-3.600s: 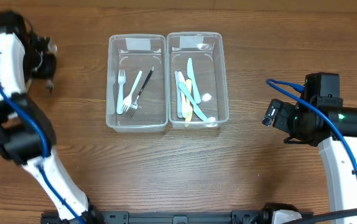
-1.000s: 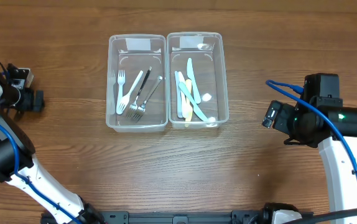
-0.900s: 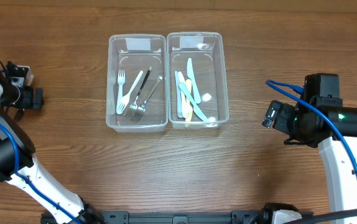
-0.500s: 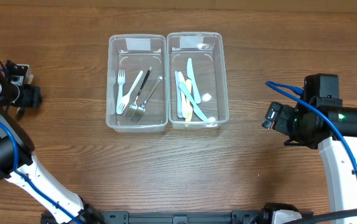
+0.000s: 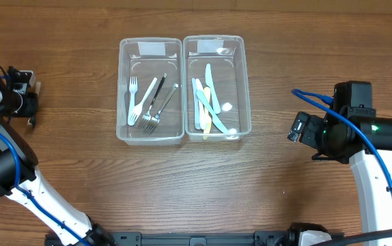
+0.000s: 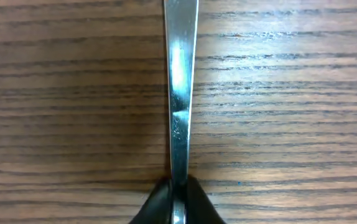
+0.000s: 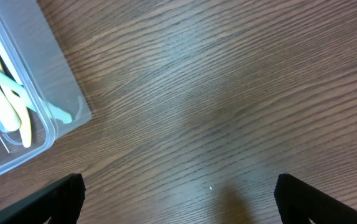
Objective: Pack container
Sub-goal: 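Place the last metal fork into the left container and release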
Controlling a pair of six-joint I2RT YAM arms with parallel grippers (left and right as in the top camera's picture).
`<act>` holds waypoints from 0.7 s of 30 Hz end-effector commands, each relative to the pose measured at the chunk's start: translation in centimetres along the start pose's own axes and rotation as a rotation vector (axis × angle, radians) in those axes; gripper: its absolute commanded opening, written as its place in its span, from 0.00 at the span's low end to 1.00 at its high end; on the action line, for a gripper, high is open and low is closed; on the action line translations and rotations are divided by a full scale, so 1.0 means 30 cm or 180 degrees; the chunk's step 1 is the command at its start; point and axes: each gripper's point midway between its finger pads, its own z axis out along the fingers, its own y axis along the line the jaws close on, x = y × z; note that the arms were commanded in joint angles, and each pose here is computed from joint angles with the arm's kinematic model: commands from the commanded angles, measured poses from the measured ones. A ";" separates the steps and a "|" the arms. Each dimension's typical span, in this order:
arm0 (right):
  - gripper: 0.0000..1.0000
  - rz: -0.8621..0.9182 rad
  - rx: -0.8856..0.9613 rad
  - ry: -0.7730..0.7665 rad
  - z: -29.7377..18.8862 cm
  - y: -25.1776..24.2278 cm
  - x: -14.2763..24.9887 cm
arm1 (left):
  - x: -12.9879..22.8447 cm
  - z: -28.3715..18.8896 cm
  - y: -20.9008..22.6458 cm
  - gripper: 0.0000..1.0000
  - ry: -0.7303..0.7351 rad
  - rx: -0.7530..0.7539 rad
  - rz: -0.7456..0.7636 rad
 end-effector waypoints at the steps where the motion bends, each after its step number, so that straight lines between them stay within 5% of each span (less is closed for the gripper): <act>1: 1.00 -0.0008 -0.0023 -0.0086 -0.017 0.001 -0.007 | 0.105 0.118 -0.034 0.04 0.0381 0.0121 -0.0233; 6: 1.00 -0.0009 -0.0045 -0.0149 -0.018 0.006 -0.023 | 0.089 0.064 -0.041 0.04 0.0332 0.0113 -0.0388; 13: 1.00 -0.0011 -0.0119 -0.0363 -0.023 0.025 -0.078 | -0.079 -0.307 -0.140 0.04 -0.0318 -0.0113 -0.0539; 16: 1.00 -0.0012 -0.0169 -0.0506 -0.028 0.038 -0.114 | -0.160 -0.541 -0.333 0.04 -0.0736 -0.0110 -0.0443; 21: 1.00 -0.0012 -0.0172 -0.0514 -0.029 0.039 -0.116 | -0.151 -0.696 -0.694 0.04 -0.0832 0.0059 -0.0158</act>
